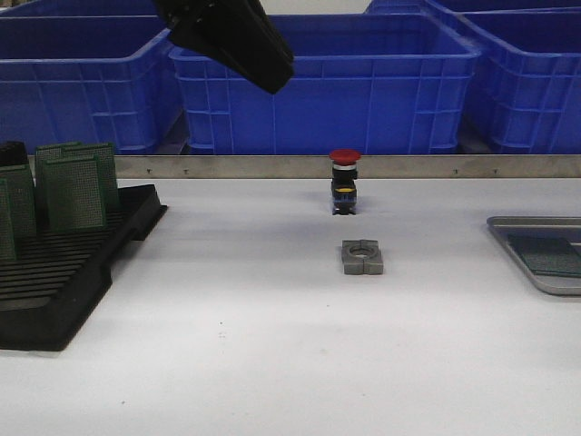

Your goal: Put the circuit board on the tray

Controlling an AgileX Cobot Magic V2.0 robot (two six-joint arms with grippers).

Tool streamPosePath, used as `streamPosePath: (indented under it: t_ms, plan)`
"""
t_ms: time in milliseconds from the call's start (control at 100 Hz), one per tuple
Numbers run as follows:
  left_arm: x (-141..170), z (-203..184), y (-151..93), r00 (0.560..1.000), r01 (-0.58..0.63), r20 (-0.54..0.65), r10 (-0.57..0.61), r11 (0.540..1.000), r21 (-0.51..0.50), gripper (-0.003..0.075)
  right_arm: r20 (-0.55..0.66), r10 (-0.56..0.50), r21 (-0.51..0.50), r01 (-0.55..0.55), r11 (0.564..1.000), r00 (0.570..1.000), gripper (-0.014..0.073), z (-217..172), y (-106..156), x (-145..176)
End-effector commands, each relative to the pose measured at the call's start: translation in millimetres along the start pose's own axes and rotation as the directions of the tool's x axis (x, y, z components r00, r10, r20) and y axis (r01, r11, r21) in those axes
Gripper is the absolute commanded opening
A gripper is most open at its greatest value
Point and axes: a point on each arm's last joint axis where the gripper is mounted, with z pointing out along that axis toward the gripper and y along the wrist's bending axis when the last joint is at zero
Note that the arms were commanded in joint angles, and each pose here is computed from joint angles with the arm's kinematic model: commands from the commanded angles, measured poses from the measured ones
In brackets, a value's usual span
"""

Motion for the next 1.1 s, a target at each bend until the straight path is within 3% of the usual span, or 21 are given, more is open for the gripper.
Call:
streamPosePath:
  t_ms: [0, 160, 250, 410, 500, 620, 720, 840, 1090]
  plan:
    - [-23.7, -23.9, -13.6, 0.996, -0.021, 0.090, 0.020, 1.000, 0.013, 0.0546, 0.057, 0.003, -0.011, -0.003, 1.000, 0.998, 0.0142, -11.0, 4.6, -11.1]
    - [-23.7, -23.9, -13.6, 0.996, -0.021, 0.089, 0.020, 1.000, 0.013, 0.0546, 0.065, 0.001, 0.011, -0.002, 1.000, 0.998, 0.0554, -11.3, 2.7, -11.9]
    - [-23.7, -23.9, -13.6, 0.996, -0.021, 0.089, 0.020, 1.000, 0.013, 0.0546, 0.074, -0.002, 0.031, -0.001, 1.000, 0.997, 0.0601, -12.3, 1.4, -13.0]
    - [-23.7, -23.9, -13.6, 0.996, -0.021, 0.089, 0.020, 1.000, 0.013, 0.0545, 0.091, -0.026, 0.044, 0.022, 0.999, 0.996, 0.0542, -18.3, 3.4, -16.7]
    - [-23.9, -24.7, -13.9, 0.996, -0.012, 0.088, 0.011, 1.000, 0.012, 0.0533, 0.105, -0.060, 0.037, 0.056, 0.998, 0.993, 0.0459, -25.2, 8.0, -19.7]
    - [-21.3, -29.3, -11.9, 0.987, 0.136, 0.087, -0.137, 0.991, 0.011, 0.0424, 0.135, -0.104, -0.006, 0.106, 0.994, 0.985, 0.0204, -40.6, 21.5, -24.3]
    - [-16.4, -35.4, -8.8, 0.960, 0.270, 0.080, -0.270, 0.963, 0.001, 0.0238, 0.157, -0.130, -0.050, 0.140, 0.989, 0.979, -0.0077, -53.7, 33.3, -26.6]
    - [-6.1, -48.0, -2.8, 0.936, 0.347, 0.071, -0.344, 0.937, -0.039, -0.0022, 0.194, -0.166, -0.073, 0.183, 0.980, 0.967, -0.0061, -70.1, 47.1, -29.4]
    - [-0.6, -82.7, -4.5, 0.896, 0.441, 0.113, -0.430, 0.890, -0.114, -0.0020, 0.323, -0.299, 0.013, 0.311, 0.950, 0.898, -0.0062, -96.1, 98.9, -25.3]
